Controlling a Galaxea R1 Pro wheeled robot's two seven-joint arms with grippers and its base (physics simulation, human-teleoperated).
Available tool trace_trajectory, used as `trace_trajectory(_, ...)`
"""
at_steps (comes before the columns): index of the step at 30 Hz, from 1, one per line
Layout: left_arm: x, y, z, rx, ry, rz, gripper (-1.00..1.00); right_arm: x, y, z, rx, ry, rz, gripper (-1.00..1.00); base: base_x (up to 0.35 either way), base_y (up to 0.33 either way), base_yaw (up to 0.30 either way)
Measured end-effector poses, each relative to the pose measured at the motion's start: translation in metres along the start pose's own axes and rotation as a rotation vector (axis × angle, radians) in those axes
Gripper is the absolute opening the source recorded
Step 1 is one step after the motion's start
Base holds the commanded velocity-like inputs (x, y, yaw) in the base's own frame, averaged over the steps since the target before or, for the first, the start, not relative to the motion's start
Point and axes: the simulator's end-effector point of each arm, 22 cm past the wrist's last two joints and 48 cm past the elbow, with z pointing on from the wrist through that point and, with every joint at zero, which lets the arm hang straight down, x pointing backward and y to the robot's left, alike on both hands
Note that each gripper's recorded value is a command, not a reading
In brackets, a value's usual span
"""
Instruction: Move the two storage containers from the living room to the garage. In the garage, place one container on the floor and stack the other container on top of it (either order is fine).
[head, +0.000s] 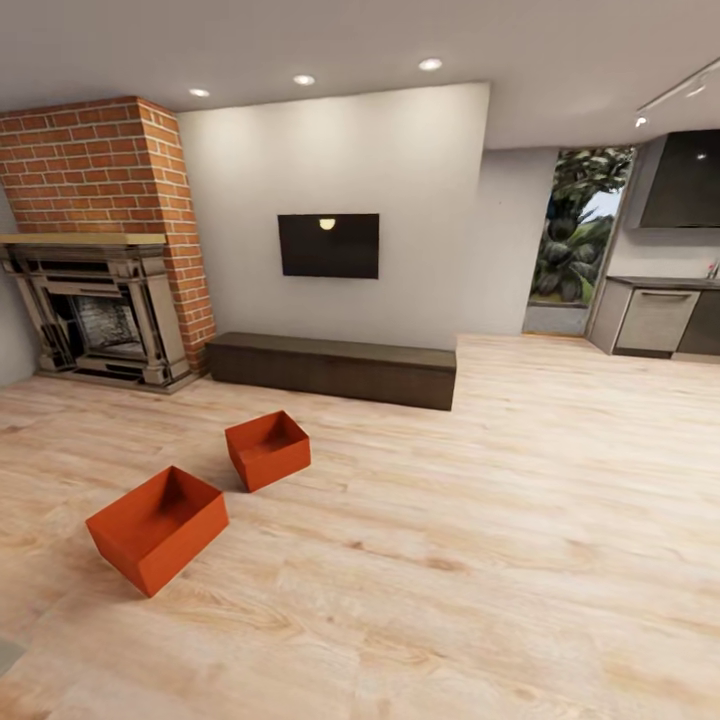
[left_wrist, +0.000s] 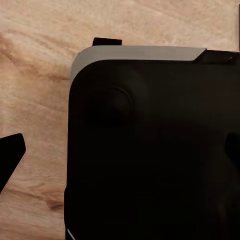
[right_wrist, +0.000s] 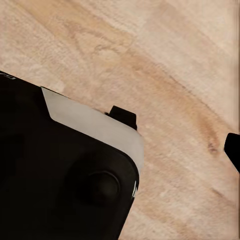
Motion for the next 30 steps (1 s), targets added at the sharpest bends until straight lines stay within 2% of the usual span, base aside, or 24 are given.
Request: trace_trajectory(30,0.0,0.0,0.0,0.0,0.0,0.0,1.0,-0.0007,0.0005,0.0,0.002,-0.002,0.0,1.0,0.322,0.0,0.011)
